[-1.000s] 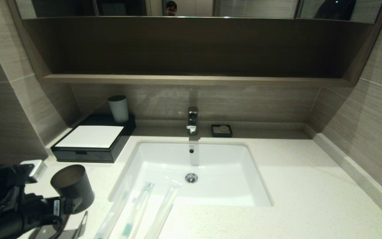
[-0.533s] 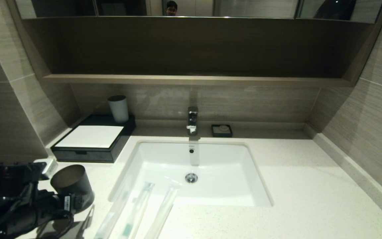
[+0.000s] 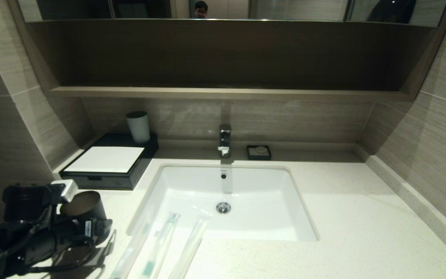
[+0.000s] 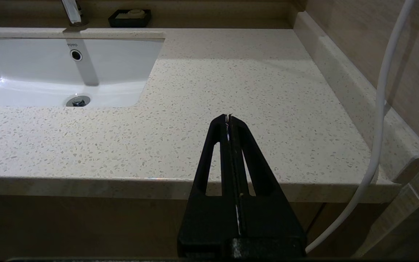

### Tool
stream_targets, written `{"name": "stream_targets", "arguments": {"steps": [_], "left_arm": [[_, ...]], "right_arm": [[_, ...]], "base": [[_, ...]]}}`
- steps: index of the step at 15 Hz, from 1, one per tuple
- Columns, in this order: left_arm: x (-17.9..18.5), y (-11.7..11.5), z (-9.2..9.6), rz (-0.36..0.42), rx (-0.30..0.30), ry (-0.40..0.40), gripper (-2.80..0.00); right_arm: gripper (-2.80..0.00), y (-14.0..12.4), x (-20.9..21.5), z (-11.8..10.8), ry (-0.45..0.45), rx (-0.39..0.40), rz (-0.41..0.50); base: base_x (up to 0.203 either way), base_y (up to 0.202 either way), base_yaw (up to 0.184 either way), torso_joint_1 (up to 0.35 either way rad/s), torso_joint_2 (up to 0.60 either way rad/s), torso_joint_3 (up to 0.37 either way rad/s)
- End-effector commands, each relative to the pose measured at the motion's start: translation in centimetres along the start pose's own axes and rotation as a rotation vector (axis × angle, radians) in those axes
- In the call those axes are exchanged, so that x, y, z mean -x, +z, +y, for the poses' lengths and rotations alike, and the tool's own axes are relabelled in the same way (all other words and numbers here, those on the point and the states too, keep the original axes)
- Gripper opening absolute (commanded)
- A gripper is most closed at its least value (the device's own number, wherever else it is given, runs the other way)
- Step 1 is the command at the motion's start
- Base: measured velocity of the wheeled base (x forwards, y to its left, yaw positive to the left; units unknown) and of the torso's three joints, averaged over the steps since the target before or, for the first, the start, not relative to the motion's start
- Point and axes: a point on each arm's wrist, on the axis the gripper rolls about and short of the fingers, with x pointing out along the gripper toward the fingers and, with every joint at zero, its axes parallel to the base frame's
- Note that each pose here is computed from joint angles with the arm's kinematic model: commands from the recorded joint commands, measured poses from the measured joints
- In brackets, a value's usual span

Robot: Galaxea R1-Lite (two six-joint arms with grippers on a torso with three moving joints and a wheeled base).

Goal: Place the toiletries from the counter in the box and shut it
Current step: Pick up the cup

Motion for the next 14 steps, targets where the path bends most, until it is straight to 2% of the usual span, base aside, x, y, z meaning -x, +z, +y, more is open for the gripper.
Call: {"name": "stream_targets", "arguments": {"steps": [1, 14], "left_arm": [[-0.7, 0.3, -0.1, 0.002, 0.000, 0.000, 0.00], [-1.7, 1.2, -0.3, -0.008, 0.000, -0.018, 0.00]], "right_arm": [[-2.80, 0.0, 0.0, 0.0, 0.000, 0.000, 0.001], [-2.80, 0.0, 0.0, 0.0, 0.000, 0.000, 0.001]], "base": [[0.000, 0.000, 0.000, 0.000, 0.00, 0.000], [0.000, 0.000, 0.000, 0.000, 0.00, 0.000]]}}
